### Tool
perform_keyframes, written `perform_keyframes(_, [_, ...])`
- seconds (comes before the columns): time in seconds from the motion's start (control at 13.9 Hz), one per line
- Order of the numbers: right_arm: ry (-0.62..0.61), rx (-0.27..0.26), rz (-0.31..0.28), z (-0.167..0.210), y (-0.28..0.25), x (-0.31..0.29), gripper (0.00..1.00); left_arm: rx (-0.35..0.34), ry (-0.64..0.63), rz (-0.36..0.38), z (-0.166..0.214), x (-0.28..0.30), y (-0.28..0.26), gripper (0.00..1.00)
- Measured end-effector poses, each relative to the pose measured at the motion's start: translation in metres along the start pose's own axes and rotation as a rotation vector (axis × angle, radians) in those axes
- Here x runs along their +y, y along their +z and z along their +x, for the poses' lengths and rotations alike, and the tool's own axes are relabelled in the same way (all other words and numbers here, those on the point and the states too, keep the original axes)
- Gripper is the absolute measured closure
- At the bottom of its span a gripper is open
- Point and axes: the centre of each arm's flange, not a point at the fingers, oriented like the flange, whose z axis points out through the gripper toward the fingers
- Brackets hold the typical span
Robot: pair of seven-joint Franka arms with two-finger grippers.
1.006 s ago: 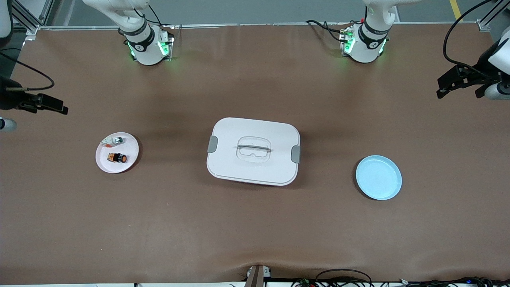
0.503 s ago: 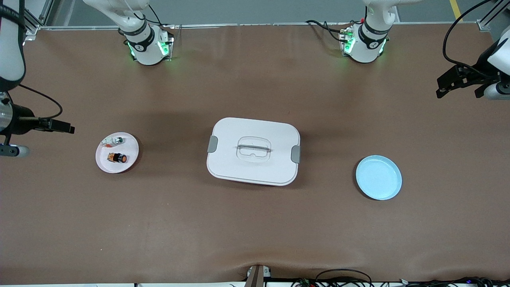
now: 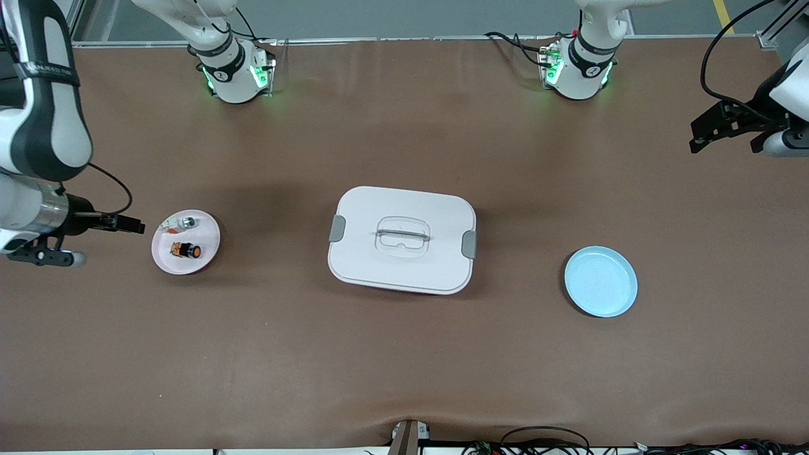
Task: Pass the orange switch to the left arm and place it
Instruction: 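Move the right gripper down over the black-orange switch on the white plate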
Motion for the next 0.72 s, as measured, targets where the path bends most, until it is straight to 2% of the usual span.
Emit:
perform_keyframes(0.36, [0.003,0.094,-0.006,-0.007,0.059,0.002,0.00,-0.001,0.002,0.000,0.000,0.001,0.000,0.00])
perform_keyframes(0.72, [0.011,0.139,-0.004,-0.006,0.109,0.002,0.00,-0.001,0.003,0.000,0.000,0.002,0.000,0.00])
